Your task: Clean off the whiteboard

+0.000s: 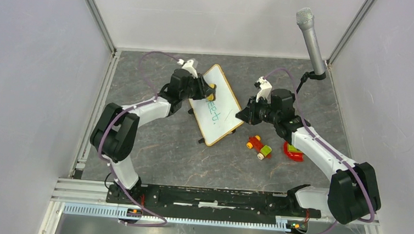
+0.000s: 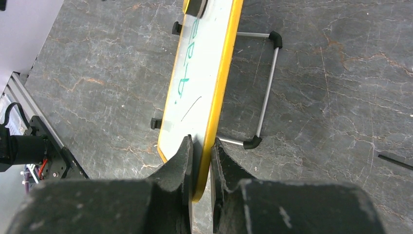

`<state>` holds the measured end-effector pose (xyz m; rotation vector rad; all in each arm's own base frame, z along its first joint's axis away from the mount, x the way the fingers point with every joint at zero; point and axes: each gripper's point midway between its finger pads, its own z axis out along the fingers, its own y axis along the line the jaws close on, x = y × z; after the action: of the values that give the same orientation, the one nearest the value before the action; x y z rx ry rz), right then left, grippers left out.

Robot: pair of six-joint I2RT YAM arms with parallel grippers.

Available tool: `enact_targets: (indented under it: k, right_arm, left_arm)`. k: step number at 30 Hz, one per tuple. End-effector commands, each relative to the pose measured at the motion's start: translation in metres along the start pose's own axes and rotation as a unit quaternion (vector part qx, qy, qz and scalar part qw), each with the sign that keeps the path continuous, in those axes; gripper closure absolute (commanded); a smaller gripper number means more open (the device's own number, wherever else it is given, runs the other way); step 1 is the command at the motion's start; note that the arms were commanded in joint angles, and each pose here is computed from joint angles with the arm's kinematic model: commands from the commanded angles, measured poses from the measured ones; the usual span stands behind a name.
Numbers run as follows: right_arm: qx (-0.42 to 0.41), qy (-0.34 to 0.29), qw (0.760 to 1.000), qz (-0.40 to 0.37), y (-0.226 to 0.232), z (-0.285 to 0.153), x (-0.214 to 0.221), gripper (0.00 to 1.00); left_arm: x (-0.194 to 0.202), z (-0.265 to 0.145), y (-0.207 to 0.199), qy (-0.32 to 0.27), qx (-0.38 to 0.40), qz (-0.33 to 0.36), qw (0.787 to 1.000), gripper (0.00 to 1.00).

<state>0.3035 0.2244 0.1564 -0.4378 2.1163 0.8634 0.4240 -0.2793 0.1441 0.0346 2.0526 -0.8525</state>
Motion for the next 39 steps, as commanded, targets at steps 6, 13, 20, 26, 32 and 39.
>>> enact_targets:
  k: [6, 13, 20, 26, 32, 39]
  right_arm:
    - [-0.090, 0.038, 0.994, -0.059, 0.036, 0.002, 0.025, 1.00]
    - [-0.094, 0.038, 0.993, -0.055, 0.037, 0.002, 0.029, 1.00]
    - [-0.092, 0.038, 0.993, -0.057, 0.039, -0.001, 0.028, 1.00]
    - [-0.087, 0.037, 0.994, -0.060, 0.038, -0.002, 0.025, 1.00]
    - [-0.093, 0.040, 0.993, -0.056, 0.040, 0.001, 0.028, 1.00]
    - [-0.098, 0.036, 0.993, -0.056, 0.044, 0.004, 0.025, 1.00]
  left_arm:
    - [0.049, -0.007, 0.087, 0.055, -0.086, -0.123, 0.987, 0.88]
    - [0.063, -0.008, 0.017, 0.022, -0.038, -0.065, 0.997, 0.88]
    - [0.077, -0.006, -0.063, 0.016, 0.029, 0.023, 0.999, 0.87]
    - [0.075, -0.006, -0.061, 0.007, 0.016, 0.049, 0.999, 0.85]
    - [0.067, -0.008, 0.003, -0.015, -0.062, -0.041, 0.997, 0.86]
    - [0.067, -0.028, 0.067, -0.050, -0.116, -0.144, 0.981, 0.87]
